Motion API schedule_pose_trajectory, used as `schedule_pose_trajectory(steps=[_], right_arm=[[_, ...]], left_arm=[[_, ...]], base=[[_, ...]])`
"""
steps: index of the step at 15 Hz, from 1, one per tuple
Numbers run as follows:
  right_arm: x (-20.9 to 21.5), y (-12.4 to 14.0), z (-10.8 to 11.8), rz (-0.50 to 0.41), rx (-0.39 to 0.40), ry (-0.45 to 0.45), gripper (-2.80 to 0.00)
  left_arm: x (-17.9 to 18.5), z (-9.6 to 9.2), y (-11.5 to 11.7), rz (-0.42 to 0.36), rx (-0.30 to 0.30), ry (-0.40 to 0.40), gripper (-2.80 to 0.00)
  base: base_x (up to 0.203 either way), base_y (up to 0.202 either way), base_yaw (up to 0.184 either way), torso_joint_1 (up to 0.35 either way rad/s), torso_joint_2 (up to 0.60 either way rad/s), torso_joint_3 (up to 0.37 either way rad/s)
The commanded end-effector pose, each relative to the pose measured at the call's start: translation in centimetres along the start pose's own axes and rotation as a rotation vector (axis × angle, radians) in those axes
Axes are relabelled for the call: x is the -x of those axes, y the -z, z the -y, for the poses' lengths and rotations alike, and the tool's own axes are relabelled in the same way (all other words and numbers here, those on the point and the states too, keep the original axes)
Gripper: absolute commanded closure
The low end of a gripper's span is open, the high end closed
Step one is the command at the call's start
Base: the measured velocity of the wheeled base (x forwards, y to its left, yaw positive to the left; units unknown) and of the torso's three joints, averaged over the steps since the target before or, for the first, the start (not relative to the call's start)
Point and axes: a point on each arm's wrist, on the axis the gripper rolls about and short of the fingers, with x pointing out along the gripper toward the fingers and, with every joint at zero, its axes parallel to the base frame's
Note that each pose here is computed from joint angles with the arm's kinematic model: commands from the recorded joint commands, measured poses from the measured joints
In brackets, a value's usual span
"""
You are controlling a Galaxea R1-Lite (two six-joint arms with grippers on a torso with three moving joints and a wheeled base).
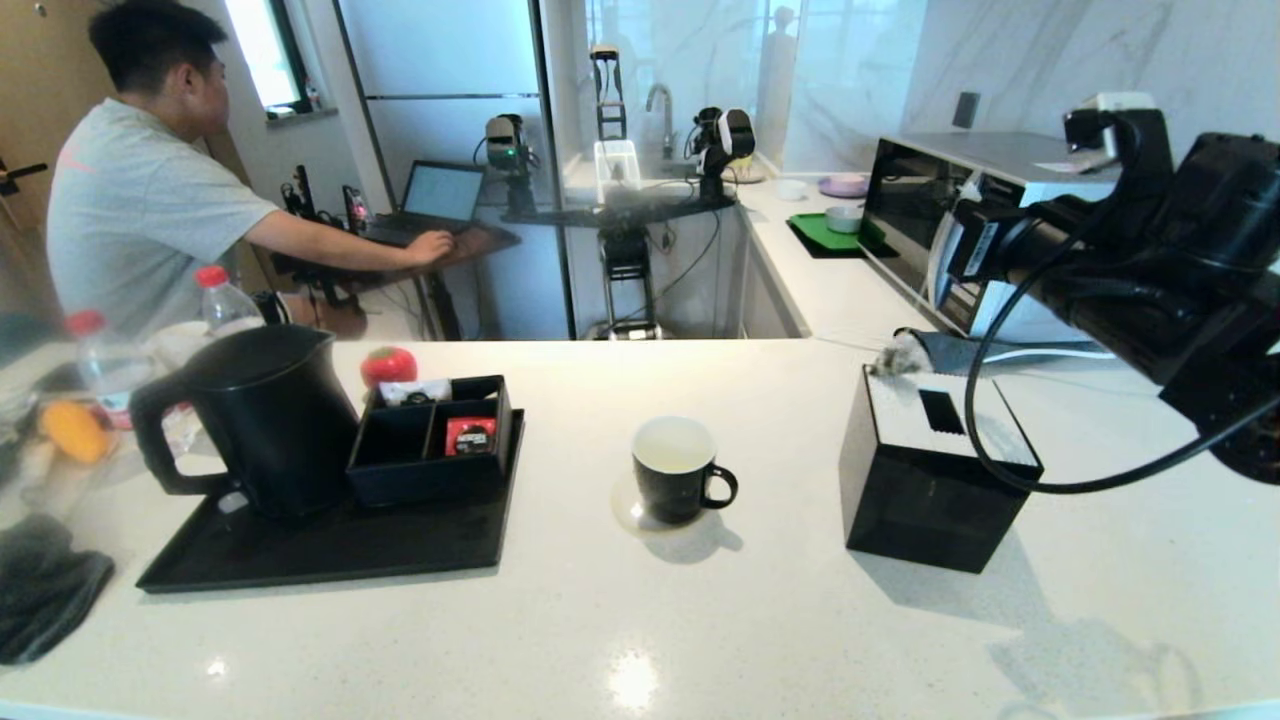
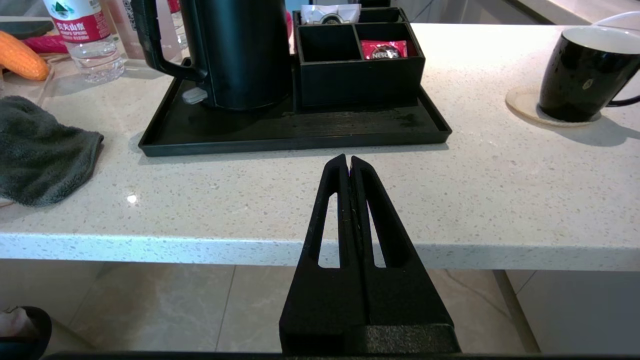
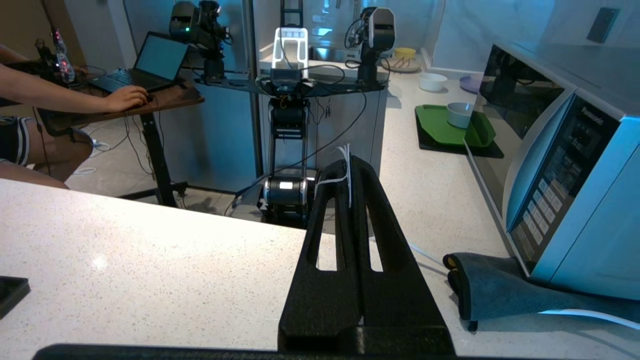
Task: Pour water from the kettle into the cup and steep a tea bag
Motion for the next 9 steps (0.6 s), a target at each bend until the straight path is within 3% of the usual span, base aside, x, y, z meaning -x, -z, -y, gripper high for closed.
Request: schedule_pose_trajectory(steps=[1,4,9], right_arm=[[0.8,-1.4,0.2,0.038,-0.001,0.004,0.00],[2.0,-2.1,0.3,0.037,-0.001,0.003,0.00],[4.7,0.8,0.8,-0.074,0.010,0.017,0.00]], left_arm=[[0.0,0.0,0.0,0.001,0.001,-0.002,0.00],[0.0,0.0,0.0,0.001,0.001,0.000,0.00],[0.0,0.0,0.0,0.001,0.001,-0.002,0.00]], base=[[0.000,0.000,0.000,0.000,0.00,0.000],[0.000,0.000,0.000,0.000,0.00,0.000],[0.000,0.000,0.000,0.000,0.00,0.000]])
